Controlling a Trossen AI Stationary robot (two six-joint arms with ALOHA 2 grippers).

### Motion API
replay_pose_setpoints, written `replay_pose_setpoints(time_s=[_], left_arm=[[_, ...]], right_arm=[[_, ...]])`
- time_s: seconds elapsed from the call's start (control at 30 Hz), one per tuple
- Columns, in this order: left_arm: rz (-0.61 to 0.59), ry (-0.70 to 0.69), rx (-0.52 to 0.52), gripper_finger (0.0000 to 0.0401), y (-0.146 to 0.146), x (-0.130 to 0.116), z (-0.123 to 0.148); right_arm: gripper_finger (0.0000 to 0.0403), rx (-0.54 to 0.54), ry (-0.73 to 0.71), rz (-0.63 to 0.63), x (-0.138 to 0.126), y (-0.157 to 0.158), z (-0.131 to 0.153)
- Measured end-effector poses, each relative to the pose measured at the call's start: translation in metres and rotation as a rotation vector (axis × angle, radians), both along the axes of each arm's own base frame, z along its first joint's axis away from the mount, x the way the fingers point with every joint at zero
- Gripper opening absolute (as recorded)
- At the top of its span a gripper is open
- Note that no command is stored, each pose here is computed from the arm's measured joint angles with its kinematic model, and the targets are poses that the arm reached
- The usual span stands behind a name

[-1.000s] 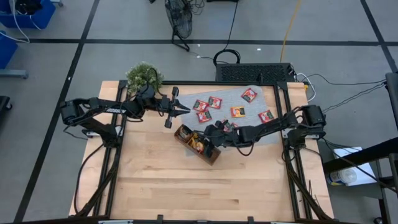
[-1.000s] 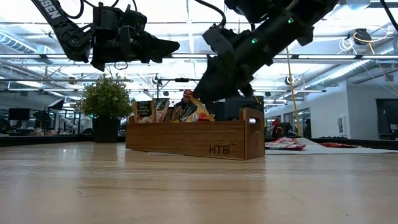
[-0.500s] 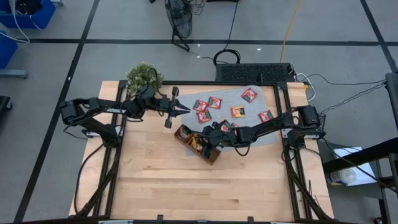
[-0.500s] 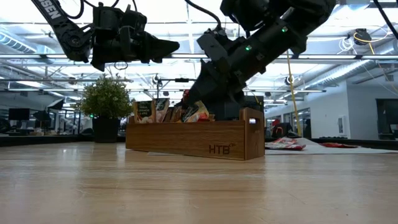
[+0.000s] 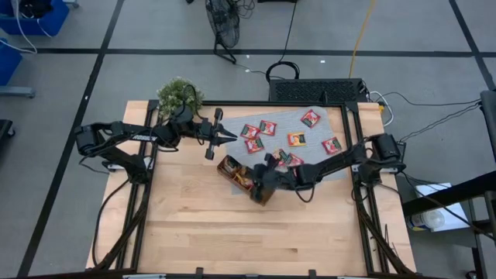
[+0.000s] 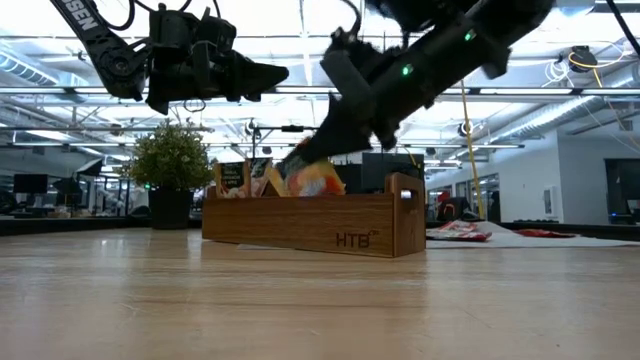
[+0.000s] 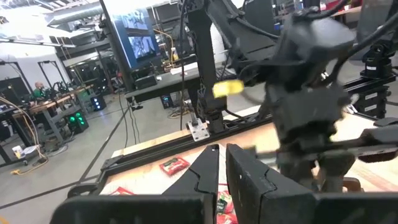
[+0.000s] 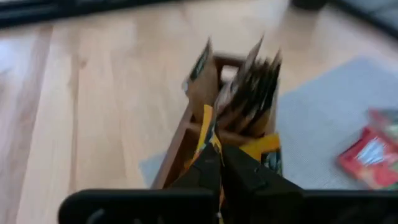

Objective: Pick & Place Tea
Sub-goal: Put the yellow tea bag into the middle section of the wooden organizer

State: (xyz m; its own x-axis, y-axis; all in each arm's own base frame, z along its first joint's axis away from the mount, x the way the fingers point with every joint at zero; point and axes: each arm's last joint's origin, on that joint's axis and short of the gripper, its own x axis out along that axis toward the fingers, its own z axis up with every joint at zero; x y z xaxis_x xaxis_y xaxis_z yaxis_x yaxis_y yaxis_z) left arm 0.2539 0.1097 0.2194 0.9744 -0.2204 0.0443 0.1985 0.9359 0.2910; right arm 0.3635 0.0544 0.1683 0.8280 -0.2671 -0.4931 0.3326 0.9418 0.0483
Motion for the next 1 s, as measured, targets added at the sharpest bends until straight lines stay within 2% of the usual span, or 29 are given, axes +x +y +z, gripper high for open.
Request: replay_pose_setpoints(time_s=[0.17, 0.47, 0.63, 0.8, 1.0], left_arm=[[0.0, 0.001, -0.002, 0.0035, 0.0, 0.0, 0.0], [0.001, 0.0, -0.002, 0.0035, 0.0, 0.0, 0.0], [0.0, 0.0, -0.002, 0.0035, 0.0, 0.0, 0.0], [0.001, 0.0, -0.002, 0.0035, 0.0, 0.0, 0.0], [0.001, 0.0, -0.002, 0.0035, 0.0, 0.0, 0.0]], right_arm=[[0.0001, -0.138, -0.092, -0.148, -0.001, 0.026, -0.001], [0.0, -0.263, -0.225, -0.336, 0.009, 0.051, -0.051], [0.0, -0.376, -0.247, -0.455, 0.005, 0.063, -0.06], [0.0, -0.379, -0.255, -0.473, 0.003, 0.067, -0.06], [0.0, -0.296, -0.27, -0.429, 0.005, 0.066, -0.063]])
